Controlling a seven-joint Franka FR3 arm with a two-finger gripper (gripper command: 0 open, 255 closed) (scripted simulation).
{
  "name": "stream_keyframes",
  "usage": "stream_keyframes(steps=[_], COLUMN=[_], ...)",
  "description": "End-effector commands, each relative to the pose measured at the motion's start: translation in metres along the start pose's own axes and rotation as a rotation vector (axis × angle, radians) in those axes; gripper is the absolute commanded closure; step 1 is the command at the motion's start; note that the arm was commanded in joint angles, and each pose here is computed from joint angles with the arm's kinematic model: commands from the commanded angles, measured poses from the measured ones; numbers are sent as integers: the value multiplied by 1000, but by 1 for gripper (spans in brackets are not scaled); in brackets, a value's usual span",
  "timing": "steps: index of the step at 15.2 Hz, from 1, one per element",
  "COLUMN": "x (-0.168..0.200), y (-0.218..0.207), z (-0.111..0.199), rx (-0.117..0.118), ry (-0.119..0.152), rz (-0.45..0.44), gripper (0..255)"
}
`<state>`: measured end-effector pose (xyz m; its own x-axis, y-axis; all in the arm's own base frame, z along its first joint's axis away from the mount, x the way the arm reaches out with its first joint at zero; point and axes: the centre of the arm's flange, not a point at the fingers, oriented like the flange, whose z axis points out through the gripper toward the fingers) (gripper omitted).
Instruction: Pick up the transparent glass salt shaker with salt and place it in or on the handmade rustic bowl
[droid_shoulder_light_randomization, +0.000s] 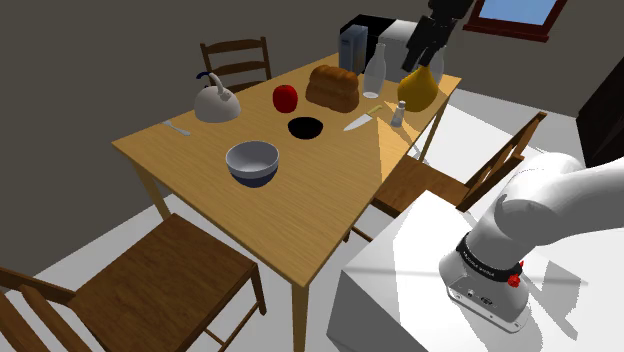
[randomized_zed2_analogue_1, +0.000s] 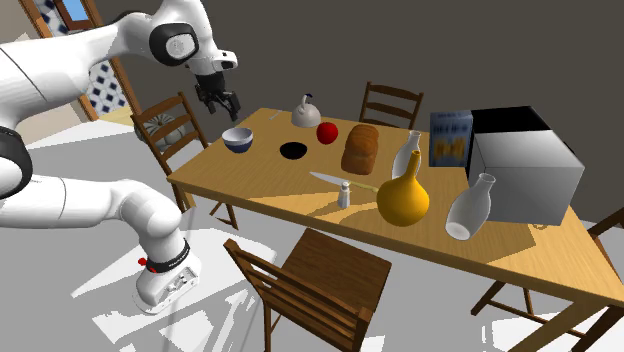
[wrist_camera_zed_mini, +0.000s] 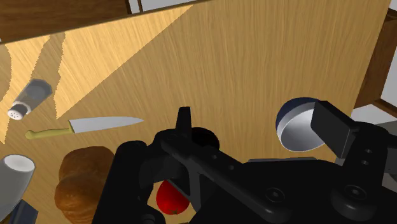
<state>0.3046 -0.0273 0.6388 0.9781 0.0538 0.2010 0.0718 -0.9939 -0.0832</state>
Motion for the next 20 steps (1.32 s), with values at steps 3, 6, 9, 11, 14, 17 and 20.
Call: stream_keyframes(steps=[3,6,9,11,14,17,20], x=[2,7,11,15,20,26,33], y=[24,59,95,118,154,189,223], z=[12,31,50,62,82,101,121], rx=[4,10,16,21,27,33,39], ry=[1,3,5,6,8,10,11], rz=[-9,-23,-36,-45,-59,-73,-86], gripper=[0,0,0,0,0,0,0])
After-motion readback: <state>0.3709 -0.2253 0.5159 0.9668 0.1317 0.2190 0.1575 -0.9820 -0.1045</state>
